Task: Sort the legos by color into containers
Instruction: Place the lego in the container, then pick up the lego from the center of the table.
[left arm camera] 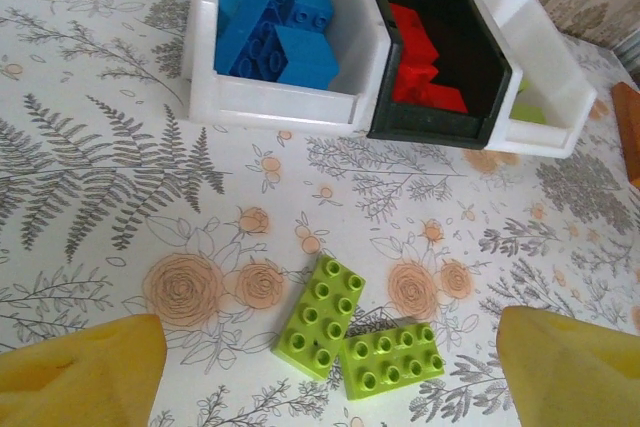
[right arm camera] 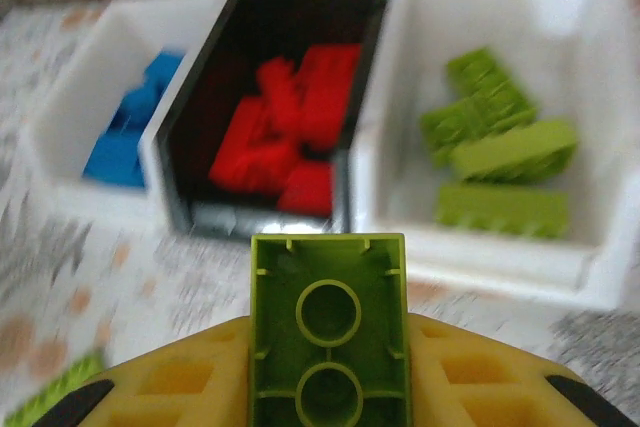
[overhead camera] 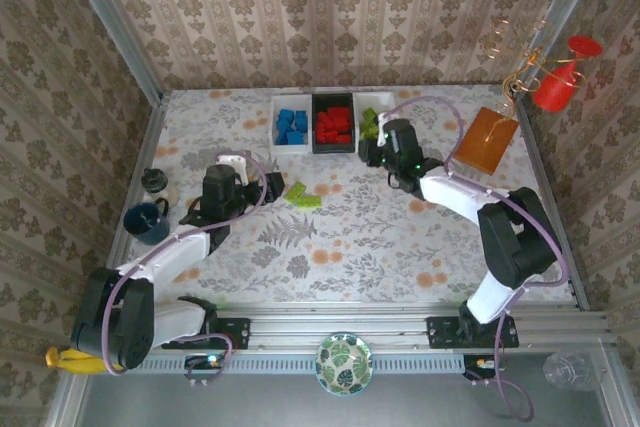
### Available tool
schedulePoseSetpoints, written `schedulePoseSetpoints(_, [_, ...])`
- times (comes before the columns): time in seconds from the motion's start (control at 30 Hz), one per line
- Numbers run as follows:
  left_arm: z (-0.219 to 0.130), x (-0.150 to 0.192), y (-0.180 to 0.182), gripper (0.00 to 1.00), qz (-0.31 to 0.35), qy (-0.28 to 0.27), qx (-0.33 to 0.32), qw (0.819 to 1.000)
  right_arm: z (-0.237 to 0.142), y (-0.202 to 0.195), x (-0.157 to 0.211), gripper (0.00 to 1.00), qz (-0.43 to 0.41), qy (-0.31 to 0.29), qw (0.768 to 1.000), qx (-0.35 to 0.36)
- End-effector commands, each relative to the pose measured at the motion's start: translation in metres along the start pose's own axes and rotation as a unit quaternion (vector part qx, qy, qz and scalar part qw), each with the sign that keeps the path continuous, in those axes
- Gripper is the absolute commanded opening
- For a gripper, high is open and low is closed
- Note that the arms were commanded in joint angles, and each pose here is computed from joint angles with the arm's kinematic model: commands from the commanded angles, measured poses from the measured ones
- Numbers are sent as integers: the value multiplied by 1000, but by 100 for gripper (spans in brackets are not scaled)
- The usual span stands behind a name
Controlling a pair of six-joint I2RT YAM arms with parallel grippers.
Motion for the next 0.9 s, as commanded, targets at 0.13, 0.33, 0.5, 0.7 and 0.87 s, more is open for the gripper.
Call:
schedulePoseSetpoints(0.13, [-7,-7,-13,88,6,-11,28,1000,55,-24,-48,31,71,-39,996,48])
schedulePoseSetpoints(0.33, [-16,-2,-19,89,14,-3,31,999,105,-32,-73,38,80,-33,993,79])
schedulePoseSetpoints(0.5, [-18,6,-21,89,18,10,31,999,92,-23,-85,62,73,-57,993,76])
schedulePoseSetpoints(0.7, [-19,13,-16,90,26,19,17,999,33,19,-44,71,0,-56,998,42])
schedulePoseSetpoints(0.87, [-21,36,3,94,20,60,-10,998,1,57,43,76,-98,15,995,-6])
Point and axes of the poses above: each hand's point on the last joint's axis, 136 mm out from that joint toward the fingers, its own z axis out along the fingers, its own y axis along the line the jaws close on, x = y × z, the point moved 7 cm from there along -z, back along the fingers, and after that the axes turned 12 degrees about z, right-handed, at the moved point
